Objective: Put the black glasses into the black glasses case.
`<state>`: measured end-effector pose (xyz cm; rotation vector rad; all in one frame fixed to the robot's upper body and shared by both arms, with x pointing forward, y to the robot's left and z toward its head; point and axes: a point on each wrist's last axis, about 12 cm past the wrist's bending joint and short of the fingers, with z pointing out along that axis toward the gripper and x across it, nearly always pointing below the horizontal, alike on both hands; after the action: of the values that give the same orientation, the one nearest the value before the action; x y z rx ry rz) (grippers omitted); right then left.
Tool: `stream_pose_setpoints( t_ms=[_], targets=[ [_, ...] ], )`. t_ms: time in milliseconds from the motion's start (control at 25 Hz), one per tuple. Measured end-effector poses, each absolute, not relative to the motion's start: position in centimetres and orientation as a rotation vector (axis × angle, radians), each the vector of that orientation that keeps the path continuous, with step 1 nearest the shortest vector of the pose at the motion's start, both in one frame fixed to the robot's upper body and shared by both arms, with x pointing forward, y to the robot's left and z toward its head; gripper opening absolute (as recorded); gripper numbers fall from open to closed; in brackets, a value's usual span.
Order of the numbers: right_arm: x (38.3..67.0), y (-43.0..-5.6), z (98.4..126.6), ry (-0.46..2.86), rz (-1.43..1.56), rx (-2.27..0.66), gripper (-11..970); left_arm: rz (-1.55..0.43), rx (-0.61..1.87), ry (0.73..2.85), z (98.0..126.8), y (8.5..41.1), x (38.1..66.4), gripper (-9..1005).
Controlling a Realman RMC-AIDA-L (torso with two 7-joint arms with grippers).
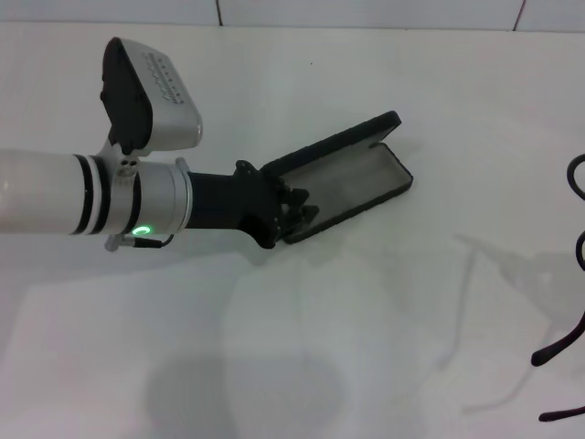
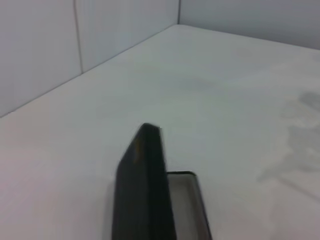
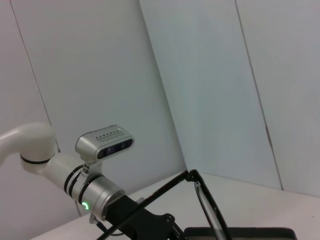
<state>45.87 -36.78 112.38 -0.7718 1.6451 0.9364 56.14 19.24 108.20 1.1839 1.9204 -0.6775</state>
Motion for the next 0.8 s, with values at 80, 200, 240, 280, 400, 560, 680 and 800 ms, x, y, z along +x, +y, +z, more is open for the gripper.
stream_pose_setpoints(
  t_ms=[80, 200, 240, 280, 400, 560, 680, 800],
  targets=[
    [45.82, -36.76, 112.29, 1.645, 0.941, -0.766, 100, -0.66, 1.17, 1.925, 108.11, 19.4, 56.25, 221],
    [45.78, -36.73, 112.21, 1.643, 0.944, -0.764, 100, -0.64, 1.154, 1.931, 108.01, 19.59, 56.37, 219],
    [45.78, -36.71, 112.2, 1.643, 0.945, -0.765, 100, -0.638, 1.151, 1.932, 107.99, 19.62, 56.37, 218],
    [45.77, -36.68, 112.19, 1.643, 0.946, -0.766, 100, -0.634, 1.148, 1.934, 107.96, 19.67, 56.37, 217],
    [45.69, -36.62, 112.08, 1.638, 0.952, -0.768, 100, -0.632, 1.146, 1.935, 107.91, 19.71, 56.36, 213],
    [45.63, -36.5, 111.96, 1.632, 0.961, -0.768, 99, -0.627, 1.141, 1.938, 107.83, 19.82, 56.33, 202],
    [45.6, -36.44, 111.83, 1.628, 0.965, -0.767, 99, -0.618, 1.133, 1.935, 107.88, 19.94, 56.43, 194],
    [45.66, -36.36, 111.75, 1.622, 0.967, -0.768, 99, -0.609, 1.125, 1.931, 108.01, 19.97, 56.58, 186]
  ],
)
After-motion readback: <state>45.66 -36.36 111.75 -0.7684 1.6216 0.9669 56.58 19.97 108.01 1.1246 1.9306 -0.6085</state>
